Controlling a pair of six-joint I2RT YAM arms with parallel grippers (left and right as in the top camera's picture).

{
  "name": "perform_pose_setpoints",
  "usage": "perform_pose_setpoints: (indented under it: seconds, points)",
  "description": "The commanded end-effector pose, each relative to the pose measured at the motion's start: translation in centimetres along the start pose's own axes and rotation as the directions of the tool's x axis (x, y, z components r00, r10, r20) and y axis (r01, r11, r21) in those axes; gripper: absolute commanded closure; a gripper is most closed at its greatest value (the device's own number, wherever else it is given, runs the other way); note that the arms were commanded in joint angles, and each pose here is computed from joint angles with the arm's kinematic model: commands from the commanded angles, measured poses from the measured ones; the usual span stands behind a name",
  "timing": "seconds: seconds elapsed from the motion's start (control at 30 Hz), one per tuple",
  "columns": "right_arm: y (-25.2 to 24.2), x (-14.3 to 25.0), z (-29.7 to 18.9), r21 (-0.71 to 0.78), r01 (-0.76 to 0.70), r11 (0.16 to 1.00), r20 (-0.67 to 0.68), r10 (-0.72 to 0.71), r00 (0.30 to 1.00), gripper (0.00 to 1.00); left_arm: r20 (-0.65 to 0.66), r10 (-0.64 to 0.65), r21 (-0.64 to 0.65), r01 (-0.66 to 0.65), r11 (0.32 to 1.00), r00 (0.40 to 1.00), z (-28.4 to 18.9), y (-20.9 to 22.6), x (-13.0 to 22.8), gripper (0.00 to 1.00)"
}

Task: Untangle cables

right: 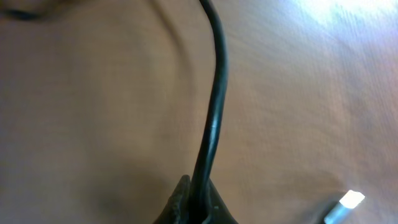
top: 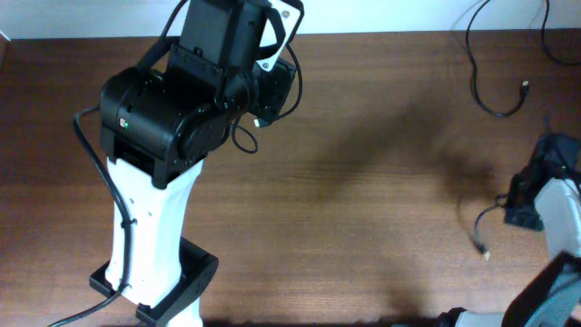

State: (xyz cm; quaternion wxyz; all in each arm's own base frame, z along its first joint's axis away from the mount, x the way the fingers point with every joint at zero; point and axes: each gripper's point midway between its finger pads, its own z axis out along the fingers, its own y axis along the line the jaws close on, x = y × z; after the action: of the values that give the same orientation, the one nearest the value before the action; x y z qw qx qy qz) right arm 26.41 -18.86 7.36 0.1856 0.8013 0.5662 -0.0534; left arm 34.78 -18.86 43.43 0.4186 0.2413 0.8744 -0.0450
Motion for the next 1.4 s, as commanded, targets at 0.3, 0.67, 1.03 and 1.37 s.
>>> perform_pose_setpoints:
  seconds: [0.3, 0.67, 1.03, 1.37]
  points:
    - [10.9, -6.0, -9.7, -0.15, 0.742, 0.653, 0.454, -0.622, 0.638, 0.96, 0.0, 0.015, 0.015, -0.015, 1.0, 1.0, 0.0, -0.4, 0.0, 1.0]
    - [12.5, -5.6, -9.3, -0.021, 0.922, 0.387, 0.508, -0.79, 0.343, 0.96, 0.001, 0.015, 0.022, -0.015, 1.0, 1.0, 0.0, -0.5, 0.0, 1.0]
    - [9.8, -4.4, -8.0, -0.097, 0.847, 0.522, 0.384, -0.766, 0.516, 0.96, 0.002, 0.016, 0.047, -0.016, 0.999, 1.0, 0.0, -0.9, 0.0, 1.0]
    - [10.5, -7.9, -2.9, -0.067, 0.802, 0.594, 0.366, -0.733, 0.573, 0.96, 0.002, 0.016, 0.047, -0.016, 0.999, 1.0, 0.0, -0.9, 0.0, 1.0]
